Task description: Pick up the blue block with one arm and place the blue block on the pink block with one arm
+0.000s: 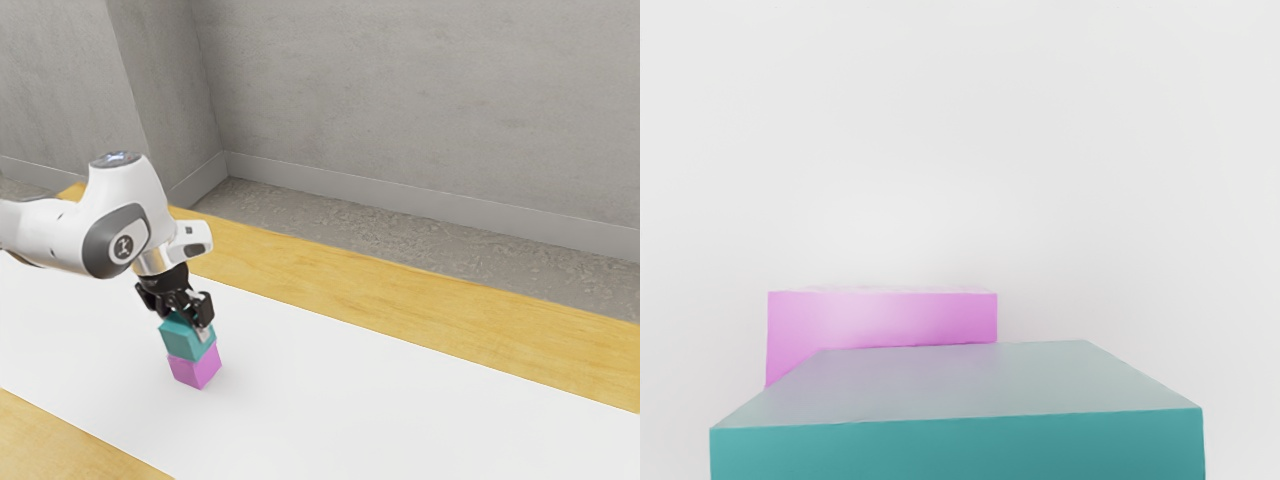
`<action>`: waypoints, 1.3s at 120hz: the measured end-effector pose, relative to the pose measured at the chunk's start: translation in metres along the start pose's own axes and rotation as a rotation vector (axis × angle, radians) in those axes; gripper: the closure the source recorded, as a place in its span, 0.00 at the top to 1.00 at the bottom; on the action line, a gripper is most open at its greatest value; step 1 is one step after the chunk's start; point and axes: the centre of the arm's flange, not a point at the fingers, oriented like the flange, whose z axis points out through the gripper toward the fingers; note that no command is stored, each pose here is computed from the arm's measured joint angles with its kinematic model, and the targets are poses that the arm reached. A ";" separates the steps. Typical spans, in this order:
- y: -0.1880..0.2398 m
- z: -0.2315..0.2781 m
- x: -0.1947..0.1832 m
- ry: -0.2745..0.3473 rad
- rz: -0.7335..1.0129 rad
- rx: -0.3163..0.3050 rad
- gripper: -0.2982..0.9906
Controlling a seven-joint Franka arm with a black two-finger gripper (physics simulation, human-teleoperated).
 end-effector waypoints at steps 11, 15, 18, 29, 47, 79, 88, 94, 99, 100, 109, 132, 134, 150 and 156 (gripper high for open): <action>-0.002 0.000 0.003 0.035 0.005 0.004 0.54; -0.002 -0.001 0.004 0.046 0.008 0.006 0.54; -0.002 -0.002 0.005 0.056 0.010 0.008 0.54; 0.000 -0.023 0.004 0.098 0.018 0.007 0.54; 0.000 -0.025 -0.009 0.046 0.009 -0.005 0.54; -0.021 -0.002 -0.020 -0.067 -0.027 -0.020 0.54; -0.024 0.007 -0.019 -0.083 -0.027 -0.024 0.54; -0.025 0.014 -0.018 -0.085 -0.019 -0.024 0.54; -0.025 0.016 -0.017 -0.080 -0.011 -0.024 0.54; -0.025 0.016 -0.016 -0.078 -0.009 -0.024 0.54; -0.025 0.015 -0.015 -0.065 0.005 -0.024 0.54; -0.023 0.012 -0.009 -0.031 0.027 -0.034 0.54; -0.022 0.012 -0.008 -0.027 0.030 -0.034 0.54; -0.019 0.014 -0.004 -0.004 0.049 -0.032 0.54; -0.021 0.015 -0.004 -0.001 0.049 -0.032 0.54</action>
